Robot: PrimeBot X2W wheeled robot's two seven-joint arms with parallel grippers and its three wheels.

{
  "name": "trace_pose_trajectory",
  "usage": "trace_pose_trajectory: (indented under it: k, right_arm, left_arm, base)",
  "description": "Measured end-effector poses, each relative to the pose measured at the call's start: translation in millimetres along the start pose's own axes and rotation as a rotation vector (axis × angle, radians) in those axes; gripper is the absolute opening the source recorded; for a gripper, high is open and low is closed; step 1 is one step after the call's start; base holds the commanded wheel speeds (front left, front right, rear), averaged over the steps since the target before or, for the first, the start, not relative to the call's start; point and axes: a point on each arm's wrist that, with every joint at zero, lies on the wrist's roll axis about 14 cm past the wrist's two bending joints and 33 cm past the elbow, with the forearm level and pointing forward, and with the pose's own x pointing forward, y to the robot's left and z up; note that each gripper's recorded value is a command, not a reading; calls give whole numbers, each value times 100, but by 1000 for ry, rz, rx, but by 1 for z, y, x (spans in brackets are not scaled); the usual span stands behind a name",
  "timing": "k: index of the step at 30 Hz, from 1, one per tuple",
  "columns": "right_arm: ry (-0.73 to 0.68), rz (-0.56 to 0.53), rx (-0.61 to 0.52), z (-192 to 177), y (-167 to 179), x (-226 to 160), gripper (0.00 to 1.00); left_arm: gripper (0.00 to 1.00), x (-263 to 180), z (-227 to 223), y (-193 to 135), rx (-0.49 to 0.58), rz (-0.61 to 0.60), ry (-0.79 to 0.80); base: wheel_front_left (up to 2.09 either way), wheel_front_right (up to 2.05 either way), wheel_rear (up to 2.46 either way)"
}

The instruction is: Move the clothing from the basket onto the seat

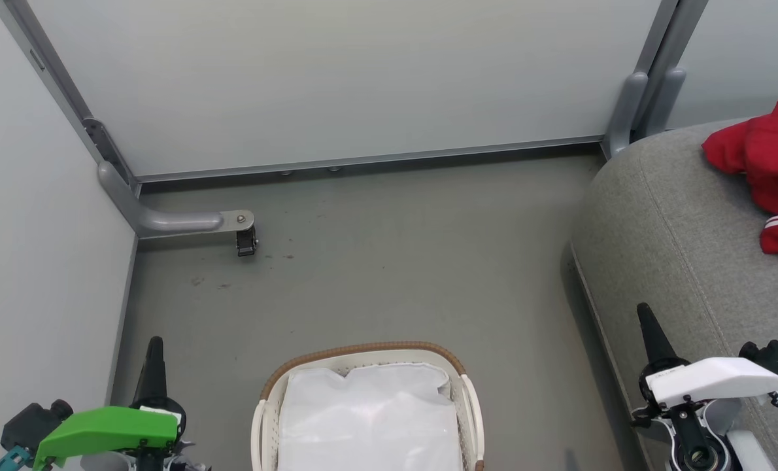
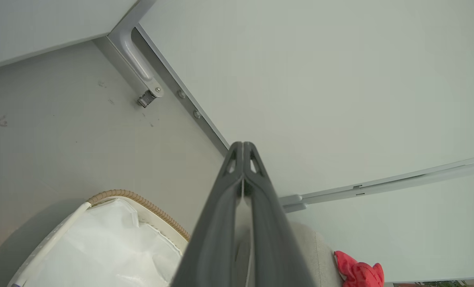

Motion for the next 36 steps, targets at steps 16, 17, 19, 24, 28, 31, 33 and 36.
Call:
trace_pose_trajectory:
  k: [16, 17, 19, 24, 28, 31, 33, 36]
  right_arm:
    - [-6, 24, 157, 7, 7, -1, 0]
    - [-7, 26, 164, 7, 7, -1, 0]
    - [-8, 29, 184, 8, 8, -2, 0]
    - [-9, 36, 225, 10, 9, -2, 0]
    - [-9, 45, 260, 11, 12, -3, 0]
    - [-9, 52, 283, 12, 13, -3, 0]
    - [-9, 56, 300, 13, 14, -3, 0]
    - [-9, 62, 324, 14, 15, -4, 0]
  left_arm:
    - [0, 3, 6, -10, -148, -31, -4]
    - [0, 3, 7, -11, -157, -32, -6]
    - [0, 3, 8, -12, -173, -37, -5]
    - [0, 3, 10, -15, -212, -47, -7]
    - [0, 3, 12, -18, -244, -57, -8]
    - [0, 4, 13, -19, -266, -64, -10]
    - [0, 4, 14, -21, -285, -70, -11]
    - [0, 4, 15, -23, -304, -76, -11]
  base:
    - [0, 0, 0]
    - [0, 0, 0]
    - [0, 0, 0]
    - [0, 0, 0]
    - [0, 0, 0]
    - [0, 0, 0]
    - [0, 0, 0]
    - [0, 0, 0]
